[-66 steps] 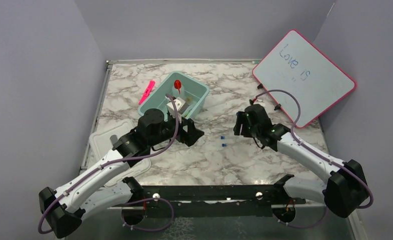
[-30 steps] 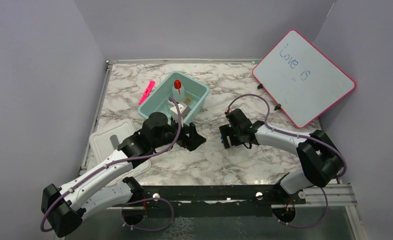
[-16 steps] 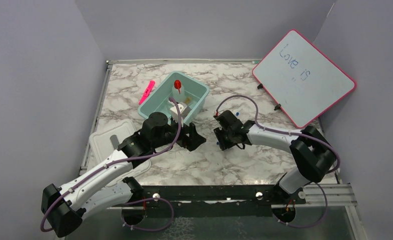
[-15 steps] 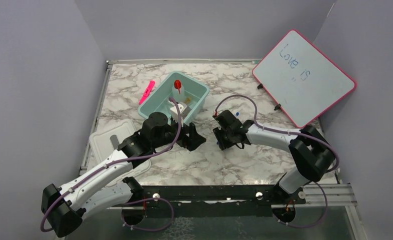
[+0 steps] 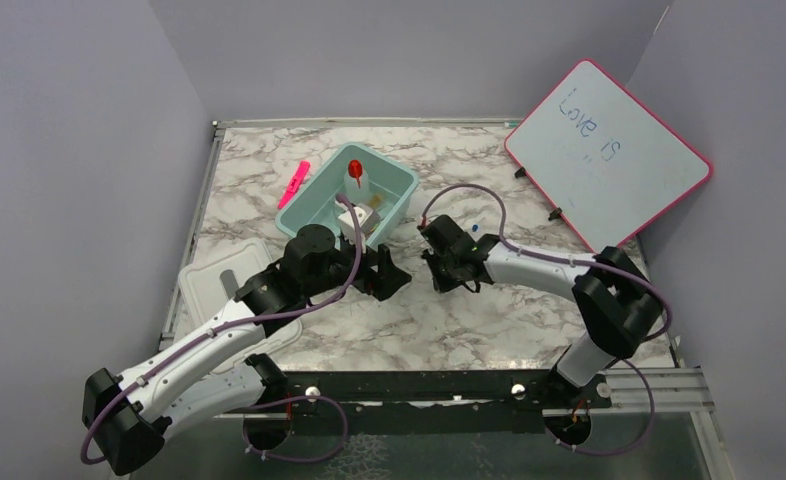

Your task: Organize the chemistry lab equipment

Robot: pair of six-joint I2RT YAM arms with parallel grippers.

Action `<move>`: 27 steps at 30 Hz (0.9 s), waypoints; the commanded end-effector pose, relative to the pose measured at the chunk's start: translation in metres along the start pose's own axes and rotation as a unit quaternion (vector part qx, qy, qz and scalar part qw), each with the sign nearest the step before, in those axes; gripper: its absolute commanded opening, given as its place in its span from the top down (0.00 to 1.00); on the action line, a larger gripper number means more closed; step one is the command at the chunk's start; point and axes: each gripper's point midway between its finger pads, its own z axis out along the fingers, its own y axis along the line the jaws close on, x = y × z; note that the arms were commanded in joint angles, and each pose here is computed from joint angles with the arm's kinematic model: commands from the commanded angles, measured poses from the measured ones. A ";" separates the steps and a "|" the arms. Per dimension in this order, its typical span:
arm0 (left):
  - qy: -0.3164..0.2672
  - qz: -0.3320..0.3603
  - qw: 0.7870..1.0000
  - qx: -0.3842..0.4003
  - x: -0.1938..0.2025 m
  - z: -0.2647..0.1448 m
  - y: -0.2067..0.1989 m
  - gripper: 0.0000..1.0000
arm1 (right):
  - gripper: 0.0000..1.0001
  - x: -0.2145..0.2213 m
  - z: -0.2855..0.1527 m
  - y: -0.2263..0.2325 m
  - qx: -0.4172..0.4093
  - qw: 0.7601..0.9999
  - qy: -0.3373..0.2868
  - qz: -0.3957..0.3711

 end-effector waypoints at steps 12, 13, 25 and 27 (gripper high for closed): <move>-0.083 -0.127 0.985 0.077 -0.042 0.015 -0.034 0.17 | 0.95 -0.105 -0.176 0.037 -0.196 0.900 -0.334 0.203; -0.083 -0.132 0.983 0.098 -0.044 0.017 -0.041 0.18 | 0.95 -0.108 -0.185 0.039 -0.209 0.890 -0.343 0.215; -0.087 -0.163 0.976 0.112 -0.054 0.037 -0.044 0.40 | 0.94 -0.124 -0.244 0.055 -0.310 0.828 -0.390 0.257; -0.086 -0.160 0.976 0.123 -0.056 0.038 -0.048 0.47 | 0.94 -0.122 -0.244 0.057 -0.314 0.828 -0.385 0.260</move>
